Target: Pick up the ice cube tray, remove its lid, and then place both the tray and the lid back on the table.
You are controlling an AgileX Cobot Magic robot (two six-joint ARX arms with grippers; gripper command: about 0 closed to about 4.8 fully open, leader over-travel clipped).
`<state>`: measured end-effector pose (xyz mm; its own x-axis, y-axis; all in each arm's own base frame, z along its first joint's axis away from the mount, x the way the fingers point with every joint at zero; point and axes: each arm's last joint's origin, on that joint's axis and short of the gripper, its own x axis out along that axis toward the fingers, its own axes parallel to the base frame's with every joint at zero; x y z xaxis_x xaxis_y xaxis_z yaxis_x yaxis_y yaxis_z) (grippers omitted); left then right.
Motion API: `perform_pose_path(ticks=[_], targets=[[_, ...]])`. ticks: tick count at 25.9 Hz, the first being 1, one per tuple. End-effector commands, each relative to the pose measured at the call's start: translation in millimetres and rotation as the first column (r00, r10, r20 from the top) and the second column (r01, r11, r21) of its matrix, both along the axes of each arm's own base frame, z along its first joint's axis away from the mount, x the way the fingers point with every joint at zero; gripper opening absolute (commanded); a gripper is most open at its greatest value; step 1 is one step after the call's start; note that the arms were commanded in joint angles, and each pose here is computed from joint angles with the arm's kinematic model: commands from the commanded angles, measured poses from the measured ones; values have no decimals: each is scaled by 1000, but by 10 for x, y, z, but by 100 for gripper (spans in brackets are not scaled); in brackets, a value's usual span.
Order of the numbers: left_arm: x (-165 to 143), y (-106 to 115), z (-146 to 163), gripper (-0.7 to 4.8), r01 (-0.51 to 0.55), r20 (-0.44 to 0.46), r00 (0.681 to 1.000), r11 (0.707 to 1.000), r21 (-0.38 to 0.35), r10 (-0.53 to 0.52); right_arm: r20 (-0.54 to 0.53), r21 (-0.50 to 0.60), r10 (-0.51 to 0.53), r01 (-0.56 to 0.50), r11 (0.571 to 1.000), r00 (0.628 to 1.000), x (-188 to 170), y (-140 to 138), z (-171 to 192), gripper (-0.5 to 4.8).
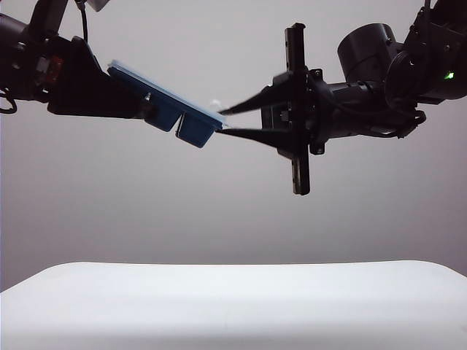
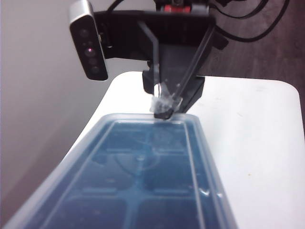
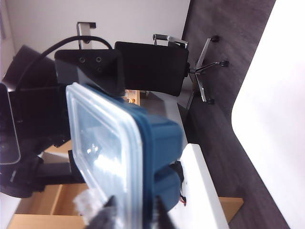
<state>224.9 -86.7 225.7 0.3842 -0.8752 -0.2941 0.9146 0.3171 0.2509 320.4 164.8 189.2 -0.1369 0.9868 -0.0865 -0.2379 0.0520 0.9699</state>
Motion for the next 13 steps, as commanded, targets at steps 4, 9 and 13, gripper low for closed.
perform_pose_path(ticks=[4, 9, 13], targets=[[12, -4, 34, 267, -3, 28, 1000, 1000, -4, 3, 138, 18, -50, 48, 999, 989, 76, -143, 27, 123], [23, -3, 48, 267, -19, 50, 999, 1000, -3, 19, 49, 6, -6, 5, 1000, 999, 57, -198, -31, 121], [33, 2, 47, 267, -54, 57, 997, 999, 10, 53, 24, 8, 47, -47, 999, 999, -3, -93, -38, 118]])
